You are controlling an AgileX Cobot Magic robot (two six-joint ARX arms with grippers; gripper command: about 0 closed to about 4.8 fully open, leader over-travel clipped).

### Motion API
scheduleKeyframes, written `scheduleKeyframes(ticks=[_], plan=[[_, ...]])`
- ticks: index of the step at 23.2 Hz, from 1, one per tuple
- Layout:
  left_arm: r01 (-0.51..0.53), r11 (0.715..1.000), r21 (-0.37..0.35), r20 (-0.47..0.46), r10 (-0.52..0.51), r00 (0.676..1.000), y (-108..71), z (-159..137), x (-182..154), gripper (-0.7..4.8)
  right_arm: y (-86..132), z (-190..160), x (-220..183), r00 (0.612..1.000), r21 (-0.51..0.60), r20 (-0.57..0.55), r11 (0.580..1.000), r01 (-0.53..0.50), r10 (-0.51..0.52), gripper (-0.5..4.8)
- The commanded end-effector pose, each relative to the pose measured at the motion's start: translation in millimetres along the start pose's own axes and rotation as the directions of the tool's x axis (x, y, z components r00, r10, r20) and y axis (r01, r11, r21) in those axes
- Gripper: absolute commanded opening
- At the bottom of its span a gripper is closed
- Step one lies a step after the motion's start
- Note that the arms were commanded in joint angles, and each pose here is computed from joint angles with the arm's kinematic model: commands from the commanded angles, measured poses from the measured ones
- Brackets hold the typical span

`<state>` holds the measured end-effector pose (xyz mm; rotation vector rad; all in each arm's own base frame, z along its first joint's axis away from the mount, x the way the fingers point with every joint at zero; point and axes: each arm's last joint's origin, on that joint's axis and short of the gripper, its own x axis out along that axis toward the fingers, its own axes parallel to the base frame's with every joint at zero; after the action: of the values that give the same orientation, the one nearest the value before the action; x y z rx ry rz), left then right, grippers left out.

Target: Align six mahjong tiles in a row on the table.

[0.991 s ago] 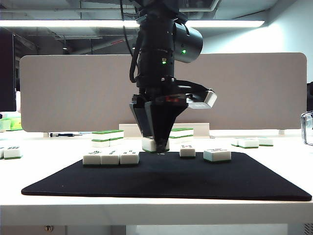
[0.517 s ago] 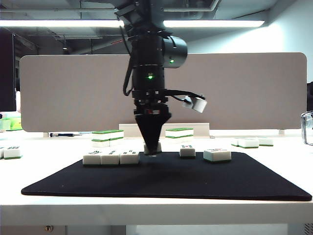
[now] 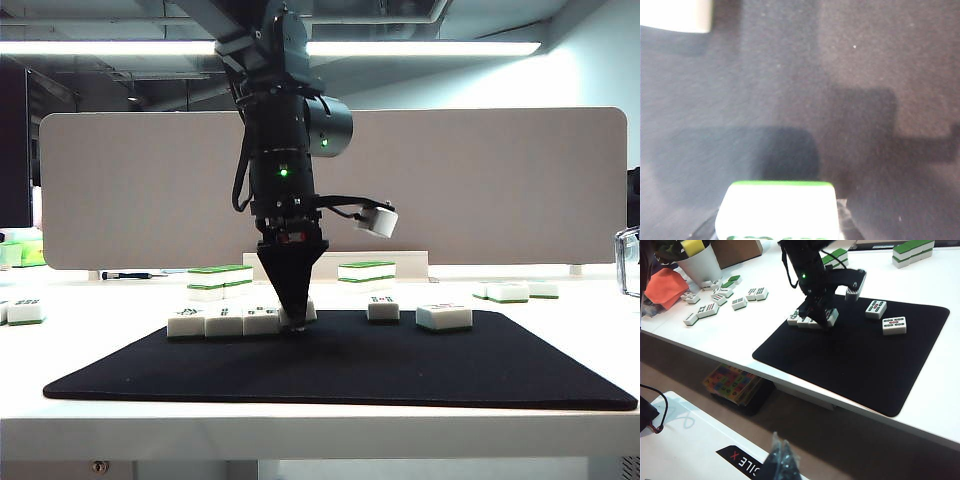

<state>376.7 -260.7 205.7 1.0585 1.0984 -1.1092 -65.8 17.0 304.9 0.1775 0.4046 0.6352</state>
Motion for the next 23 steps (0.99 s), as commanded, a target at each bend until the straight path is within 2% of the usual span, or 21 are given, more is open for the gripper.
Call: scheduleKeyframes(ticks=[1,5,6,7,12,14,15,16,17,18,19,20,21,22,23], plan=[[-0.009,1.0,0.003,0.0,0.009,1.0,0.8,1,1,2.1,1,0,-2,1.0,-0.023,0.025,1.0,-0.001,0.002,-0.01],[-0.019,1.0,0.002,0.003,0.019,1.0,1.9,1,1,2.28,1,0,-2,1.0,-0.023,0.025,1.0,-0.001,0.002,-0.01],[-0.015,1.0,0.002,0.003,0.015,1.0,1.6,1,1,2.86,1,0,-2,1.0,-0.023,0.025,1.0,-0.002,0.002,-0.01],[-0.015,1.0,0.002,0.002,0.015,1.0,1.7,1,1,3.2,1,0,-2,1.0,-0.023,0.025,1.0,-0.001,0.002,-0.01],[-0.023,1.0,-0.019,0.01,0.023,1.0,-5.3,5,-11,3.2,1,0,-2,1.0,-0.023,0.025,1.0,-0.001,0.002,-0.01],[-0.064,0.998,0.0,0.057,0.064,0.996,-11.5,13,-27,3.19,1,0,-2,1.0,-0.023,0.025,1.0,-0.001,0.002,-0.01],[-0.097,0.995,-0.015,0.094,0.098,0.991,-11.9,17,-33,3.19,1,0,-2,1.0,-0.023,0.025,1.0,-0.001,0.002,-0.01],[-0.135,0.989,-0.062,0.145,0.143,0.979,-11.4,25,-35,3.18,1,0,-2,1.0,-0.024,0.027,1.0,-0.001,0.002,-0.01],[-0.165,0.975,-0.149,0.2,0.193,0.96,-7.1,33,-34,3.18,1,0,-2,1.0,-0.024,0.026,1.0,-0.001,0.002,-0.01],[-0.16,0.946,-0.28,0.24,0.231,0.943,-2.6,38,-32,3.18,1,0,-2,1.0,-0.024,0.026,1.0,-0.001,0.002,-0.01],[-0.126,0.886,-0.447,0.28,0.273,0.92,2.7,43,-28,3.18,1,0,-2,1.0,-0.024,0.027,1.0,-0.001,0.002,-0.01],[-0.069,0.809,-0.584,0.302,0.295,0.906,6.2,46,-25,3.18,1,0,-2,1.0,-0.024,0.026,1.0,-0.001,0.002,-0.01],[-0.008,0.725,-0.689,0.32,0.313,0.894,9.4,48,-22,3.18,1,0,-2,1.0,-0.024,0.026,1.0,-0.001,0.002,-0.01],[0.023,0.683,-0.73,0.328,0.32,0.889,10.6,49,-21,3.18,1,0,-2,1.0,-0.025,0.027,1.0,-0.001,0.002,-0.01],[0.037,0.663,-0.748,0.329,0.321,0.888,11.1,50,-19,3.18,1,0,-2,1.0,-0.025,0.027,1.0,-0.001,0.002,-0.01]])
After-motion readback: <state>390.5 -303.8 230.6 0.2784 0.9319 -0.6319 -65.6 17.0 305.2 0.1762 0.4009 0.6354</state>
